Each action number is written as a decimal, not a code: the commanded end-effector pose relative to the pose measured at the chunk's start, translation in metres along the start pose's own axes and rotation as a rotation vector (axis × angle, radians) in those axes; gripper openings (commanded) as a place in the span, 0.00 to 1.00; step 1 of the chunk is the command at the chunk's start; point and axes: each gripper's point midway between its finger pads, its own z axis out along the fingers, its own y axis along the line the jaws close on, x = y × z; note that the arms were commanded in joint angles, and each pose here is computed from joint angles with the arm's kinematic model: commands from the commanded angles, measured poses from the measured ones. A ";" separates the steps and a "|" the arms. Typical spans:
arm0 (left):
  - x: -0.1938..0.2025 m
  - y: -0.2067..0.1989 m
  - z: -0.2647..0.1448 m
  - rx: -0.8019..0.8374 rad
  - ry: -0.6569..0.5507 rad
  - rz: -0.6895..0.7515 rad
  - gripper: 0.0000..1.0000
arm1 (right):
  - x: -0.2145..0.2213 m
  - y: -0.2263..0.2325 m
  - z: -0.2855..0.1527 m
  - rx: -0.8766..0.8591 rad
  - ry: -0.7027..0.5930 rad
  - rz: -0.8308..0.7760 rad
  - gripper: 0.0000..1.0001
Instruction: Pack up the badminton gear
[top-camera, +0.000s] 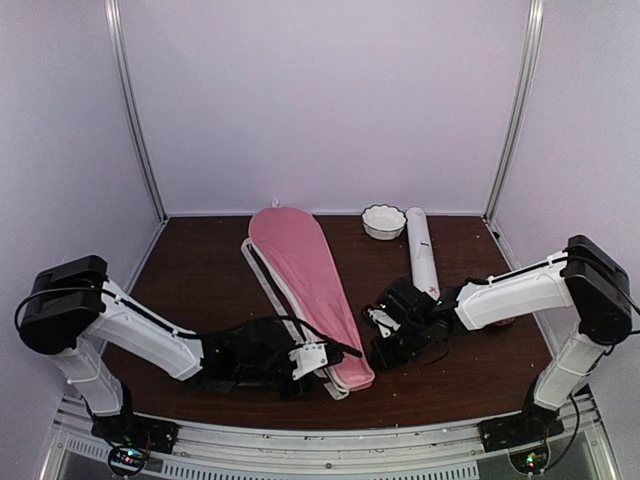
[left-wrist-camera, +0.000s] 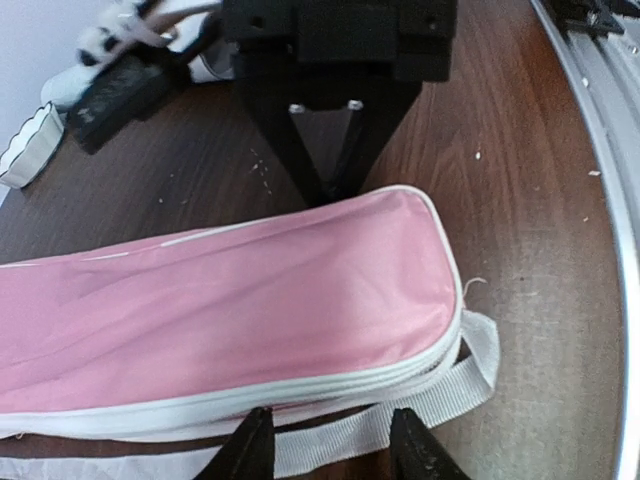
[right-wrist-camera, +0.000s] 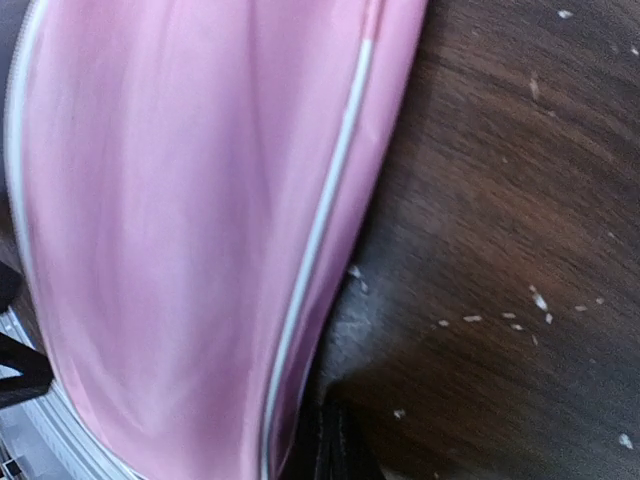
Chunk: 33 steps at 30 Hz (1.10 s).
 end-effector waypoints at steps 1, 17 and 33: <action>-0.012 -0.004 -0.030 0.039 -0.052 -0.081 0.45 | -0.008 -0.024 -0.028 0.123 -0.038 -0.022 0.08; 0.054 0.182 -0.126 -0.363 -0.103 -0.995 0.53 | -0.112 0.077 -0.044 0.116 -0.200 -0.220 0.15; 0.086 0.220 -0.161 -0.523 -0.099 -1.104 0.53 | -0.152 0.096 0.038 0.316 -0.141 -0.286 0.25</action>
